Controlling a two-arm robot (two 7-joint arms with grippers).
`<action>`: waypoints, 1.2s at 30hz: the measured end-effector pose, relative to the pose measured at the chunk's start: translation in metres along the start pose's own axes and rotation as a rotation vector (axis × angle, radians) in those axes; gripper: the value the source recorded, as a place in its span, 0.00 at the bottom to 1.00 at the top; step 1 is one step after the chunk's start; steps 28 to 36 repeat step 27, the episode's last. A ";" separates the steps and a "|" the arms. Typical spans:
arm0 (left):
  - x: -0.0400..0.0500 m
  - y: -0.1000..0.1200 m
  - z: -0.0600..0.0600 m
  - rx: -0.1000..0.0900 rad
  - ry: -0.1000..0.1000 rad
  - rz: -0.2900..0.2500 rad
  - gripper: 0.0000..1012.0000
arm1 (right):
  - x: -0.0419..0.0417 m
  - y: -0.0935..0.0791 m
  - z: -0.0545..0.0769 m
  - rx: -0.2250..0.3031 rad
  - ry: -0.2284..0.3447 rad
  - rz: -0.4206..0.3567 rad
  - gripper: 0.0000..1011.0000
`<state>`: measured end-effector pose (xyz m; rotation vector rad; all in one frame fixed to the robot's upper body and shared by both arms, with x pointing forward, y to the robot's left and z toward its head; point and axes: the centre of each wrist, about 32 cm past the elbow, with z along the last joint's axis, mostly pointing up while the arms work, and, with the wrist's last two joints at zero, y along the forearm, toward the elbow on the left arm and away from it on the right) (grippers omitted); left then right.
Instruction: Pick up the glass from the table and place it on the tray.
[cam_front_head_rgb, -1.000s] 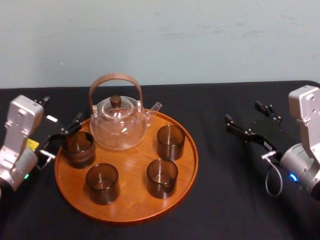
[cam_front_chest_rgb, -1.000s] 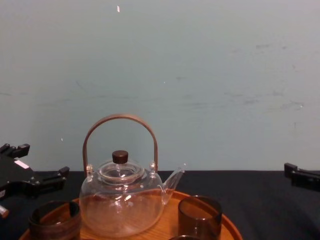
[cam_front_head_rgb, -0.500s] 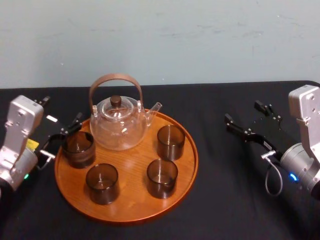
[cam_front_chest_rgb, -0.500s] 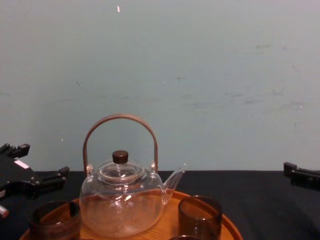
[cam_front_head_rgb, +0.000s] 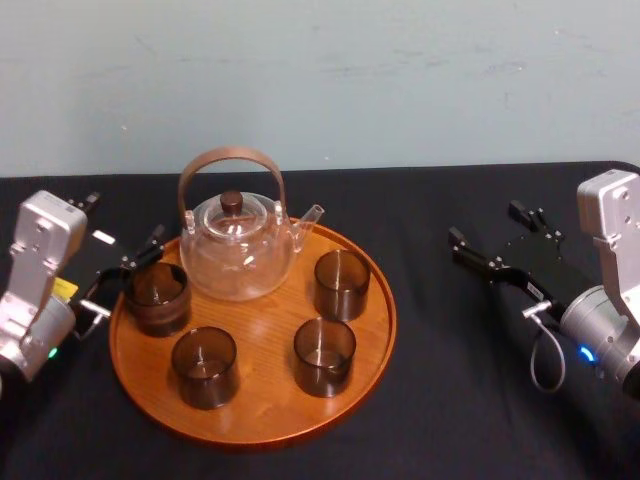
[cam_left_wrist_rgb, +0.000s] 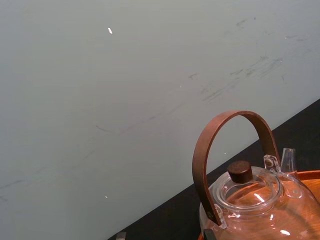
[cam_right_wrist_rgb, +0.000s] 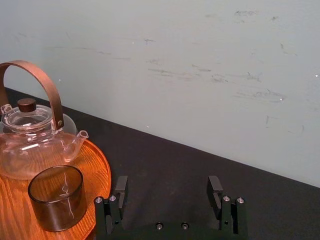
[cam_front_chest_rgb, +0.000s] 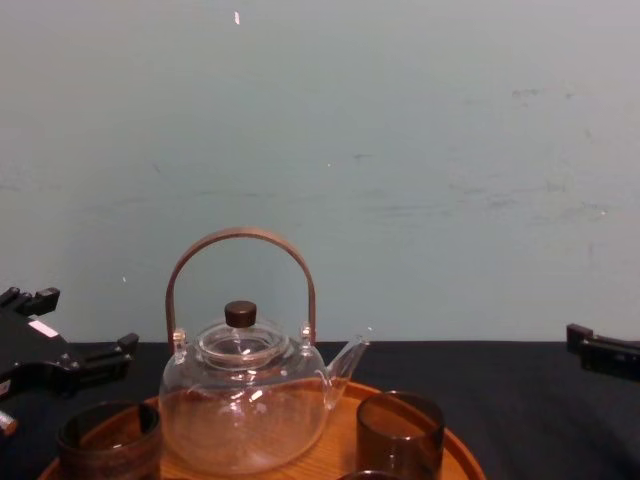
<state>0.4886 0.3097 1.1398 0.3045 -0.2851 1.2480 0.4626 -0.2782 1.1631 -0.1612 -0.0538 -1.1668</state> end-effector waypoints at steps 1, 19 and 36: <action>0.0000 0.000 0.000 0.000 0.000 0.000 0.99 | 0.0000 0.000 0.000 0.000 0.000 0.000 0.99; 0.0000 0.000 0.000 0.000 0.000 0.000 0.99 | 0.0000 0.000 0.000 0.000 0.001 0.000 0.99; 0.0000 0.000 0.000 0.000 0.000 0.000 0.99 | 0.0000 0.000 0.000 0.000 0.000 0.000 0.99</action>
